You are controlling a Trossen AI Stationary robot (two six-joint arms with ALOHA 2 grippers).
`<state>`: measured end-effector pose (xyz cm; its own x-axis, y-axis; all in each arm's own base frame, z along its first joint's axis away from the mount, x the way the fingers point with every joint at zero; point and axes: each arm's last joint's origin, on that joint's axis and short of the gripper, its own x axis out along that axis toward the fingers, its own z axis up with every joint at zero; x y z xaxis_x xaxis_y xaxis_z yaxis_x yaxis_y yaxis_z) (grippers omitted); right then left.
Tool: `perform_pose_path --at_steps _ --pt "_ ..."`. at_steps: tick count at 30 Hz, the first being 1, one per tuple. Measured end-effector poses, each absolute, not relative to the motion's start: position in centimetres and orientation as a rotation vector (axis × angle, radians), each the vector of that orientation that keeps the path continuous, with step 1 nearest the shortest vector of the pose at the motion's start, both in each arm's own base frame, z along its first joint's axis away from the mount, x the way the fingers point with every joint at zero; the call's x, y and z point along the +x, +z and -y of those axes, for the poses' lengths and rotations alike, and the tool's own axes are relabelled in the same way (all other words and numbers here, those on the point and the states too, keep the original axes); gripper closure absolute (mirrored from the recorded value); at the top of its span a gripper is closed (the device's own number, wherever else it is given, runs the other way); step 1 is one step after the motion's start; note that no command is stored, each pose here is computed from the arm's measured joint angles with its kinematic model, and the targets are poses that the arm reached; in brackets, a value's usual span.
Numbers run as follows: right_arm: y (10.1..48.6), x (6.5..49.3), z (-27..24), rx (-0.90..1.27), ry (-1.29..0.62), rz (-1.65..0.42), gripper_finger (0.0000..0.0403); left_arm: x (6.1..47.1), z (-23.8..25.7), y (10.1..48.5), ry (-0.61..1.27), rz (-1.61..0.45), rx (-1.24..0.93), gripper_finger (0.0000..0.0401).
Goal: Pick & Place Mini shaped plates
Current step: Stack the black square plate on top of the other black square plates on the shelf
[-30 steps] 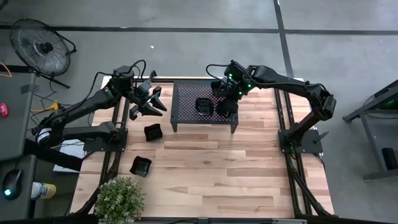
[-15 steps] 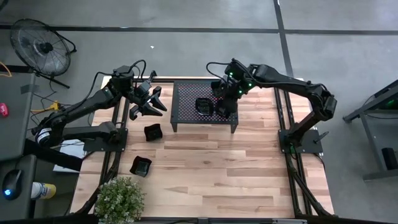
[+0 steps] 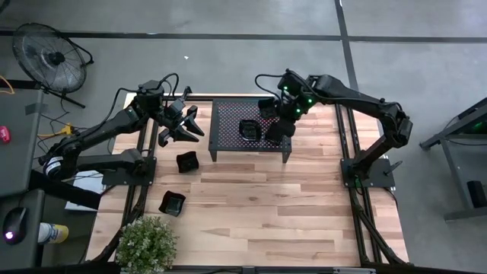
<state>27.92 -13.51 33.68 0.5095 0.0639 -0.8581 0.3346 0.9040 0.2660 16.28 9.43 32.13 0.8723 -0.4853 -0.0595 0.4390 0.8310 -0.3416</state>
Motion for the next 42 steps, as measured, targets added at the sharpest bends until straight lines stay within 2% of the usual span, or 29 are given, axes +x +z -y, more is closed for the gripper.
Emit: perform_pose_path --at_steps 30,42 --pt "34.0 28.1 13.9 0.466 -0.142 -0.976 0.0403 16.3 -9.4 32.1 -0.5 -0.148 -0.334 0.0259" --pt "33.4 29.2 11.3 0.45 -0.142 -1.048 0.0403 16.3 -9.4 32.1 -0.5 -0.148 -0.333 0.0259"
